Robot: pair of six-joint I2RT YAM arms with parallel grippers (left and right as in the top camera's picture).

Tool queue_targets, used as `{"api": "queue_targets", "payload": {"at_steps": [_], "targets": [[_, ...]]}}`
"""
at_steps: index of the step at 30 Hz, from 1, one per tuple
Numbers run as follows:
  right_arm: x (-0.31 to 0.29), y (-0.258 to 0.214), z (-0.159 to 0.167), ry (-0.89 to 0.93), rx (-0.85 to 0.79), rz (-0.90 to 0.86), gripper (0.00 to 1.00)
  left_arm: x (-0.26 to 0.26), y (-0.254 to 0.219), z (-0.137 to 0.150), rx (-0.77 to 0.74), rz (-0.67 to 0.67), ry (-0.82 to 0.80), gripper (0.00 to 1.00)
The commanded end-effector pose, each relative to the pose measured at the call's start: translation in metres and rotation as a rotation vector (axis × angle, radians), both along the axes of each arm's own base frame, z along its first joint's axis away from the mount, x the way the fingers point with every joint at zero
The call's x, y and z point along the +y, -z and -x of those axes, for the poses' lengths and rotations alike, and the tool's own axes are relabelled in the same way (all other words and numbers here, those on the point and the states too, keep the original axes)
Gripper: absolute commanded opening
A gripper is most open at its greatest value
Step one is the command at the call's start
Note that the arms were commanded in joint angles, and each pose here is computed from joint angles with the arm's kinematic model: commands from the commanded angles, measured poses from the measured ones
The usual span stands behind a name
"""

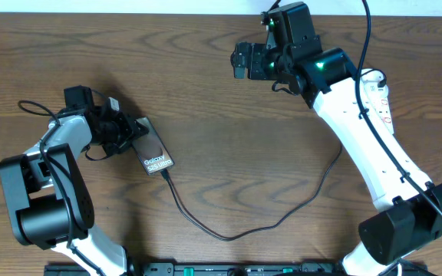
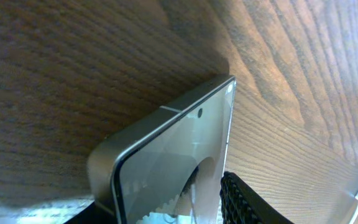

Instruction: Plug charger to phone and switch on socket

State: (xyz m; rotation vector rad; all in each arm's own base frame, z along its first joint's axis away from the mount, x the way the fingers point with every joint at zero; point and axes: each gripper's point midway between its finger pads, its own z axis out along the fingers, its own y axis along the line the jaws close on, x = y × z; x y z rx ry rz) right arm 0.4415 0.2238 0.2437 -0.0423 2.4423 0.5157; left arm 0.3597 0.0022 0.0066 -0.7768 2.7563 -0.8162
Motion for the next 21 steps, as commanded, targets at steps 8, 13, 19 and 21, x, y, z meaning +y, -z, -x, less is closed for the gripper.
{"api": "queue_targets", "payload": {"at_steps": [8,13,19,21], "targets": [[0.002,-0.016,0.003,-0.006,-0.035,-0.002,0.99,0.025,0.037,0.041,0.199,-0.177,-0.014,0.44],[0.002,-0.016,0.003,-0.006,-0.035,-0.002,0.99,0.029,0.039,0.049,0.237,-0.203,-0.015,0.44],[0.002,-0.016,0.003,-0.006,-0.035,-0.002,0.99,0.028,0.039,0.053,0.25,-0.2,-0.013,0.44],[0.002,-0.016,0.003,-0.006,-0.035,-0.002,0.99,0.027,0.039,0.055,0.26,-0.198,-0.012,0.44]]}}
